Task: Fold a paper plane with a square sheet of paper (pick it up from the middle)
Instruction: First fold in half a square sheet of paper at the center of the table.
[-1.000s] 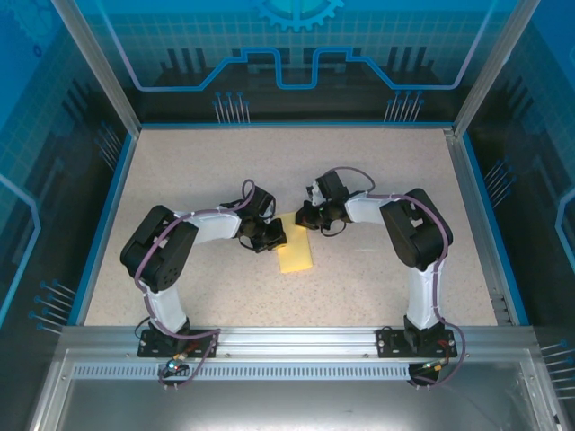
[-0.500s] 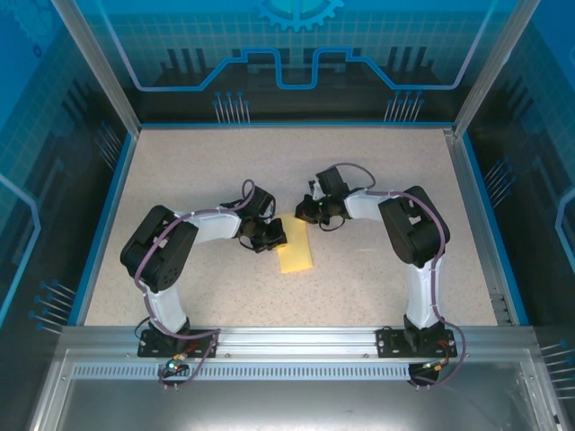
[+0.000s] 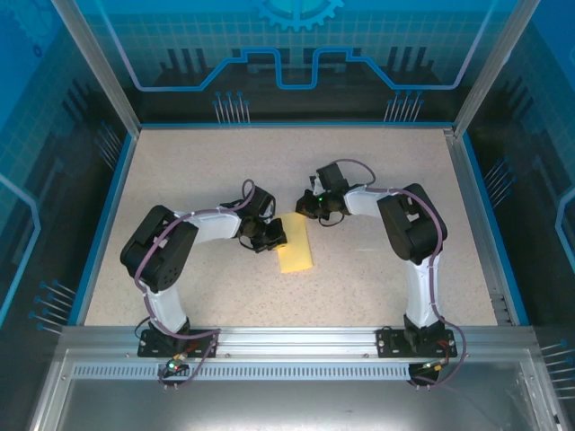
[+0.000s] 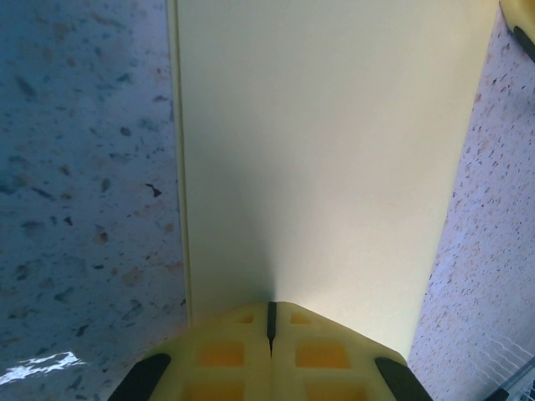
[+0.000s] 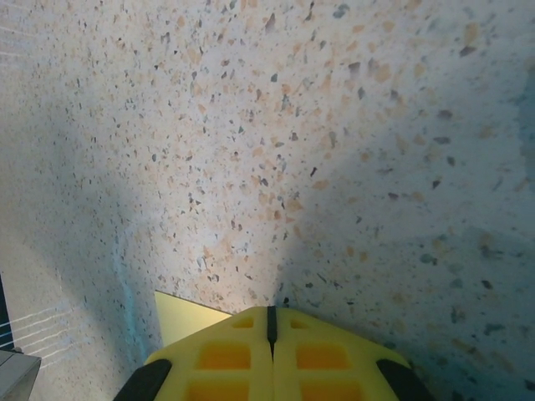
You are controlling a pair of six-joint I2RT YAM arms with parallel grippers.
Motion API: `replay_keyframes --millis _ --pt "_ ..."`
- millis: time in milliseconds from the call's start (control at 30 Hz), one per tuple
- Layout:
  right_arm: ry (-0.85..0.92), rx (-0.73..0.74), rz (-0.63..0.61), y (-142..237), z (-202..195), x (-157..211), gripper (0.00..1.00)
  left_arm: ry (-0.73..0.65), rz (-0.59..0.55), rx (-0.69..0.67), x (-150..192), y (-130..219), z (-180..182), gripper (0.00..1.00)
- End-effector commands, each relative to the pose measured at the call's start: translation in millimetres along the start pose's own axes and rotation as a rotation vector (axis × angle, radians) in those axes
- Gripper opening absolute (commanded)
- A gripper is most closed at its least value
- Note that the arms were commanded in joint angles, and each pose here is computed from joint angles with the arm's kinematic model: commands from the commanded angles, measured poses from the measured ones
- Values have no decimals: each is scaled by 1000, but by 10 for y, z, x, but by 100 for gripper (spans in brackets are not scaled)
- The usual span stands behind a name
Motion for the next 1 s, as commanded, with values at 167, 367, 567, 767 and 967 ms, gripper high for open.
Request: replay_keyframes --millis 167,367,567,767,967 --pt "31 -12 -131 357 236 -244 5 34 98 -143 289 -90 357 0" --pt "126 -45 -55 657 244 183 6 34 94 -140 270 -84 346 0" --pt "174 -3 169 527 74 848 6 33 90 -138 265 -78 339 0" --pt "136 57 238 359 -179 998 5 32 87 -137 258 -67 329 0" --pt "97 116 222 379 -453 947 5 26 89 -139 247 -63 314 0"
Point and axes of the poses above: each hand's point on the last joint's axis, 136 mm out from that joint toward the fingers, its own y axis back along the fingers, its own z axis along the line the jaws close on, x = y × z, the point moved 3 cm from there along y, back along the fingers, and after that the axes turned 12 degrees about -y, right-handed, at the moved point
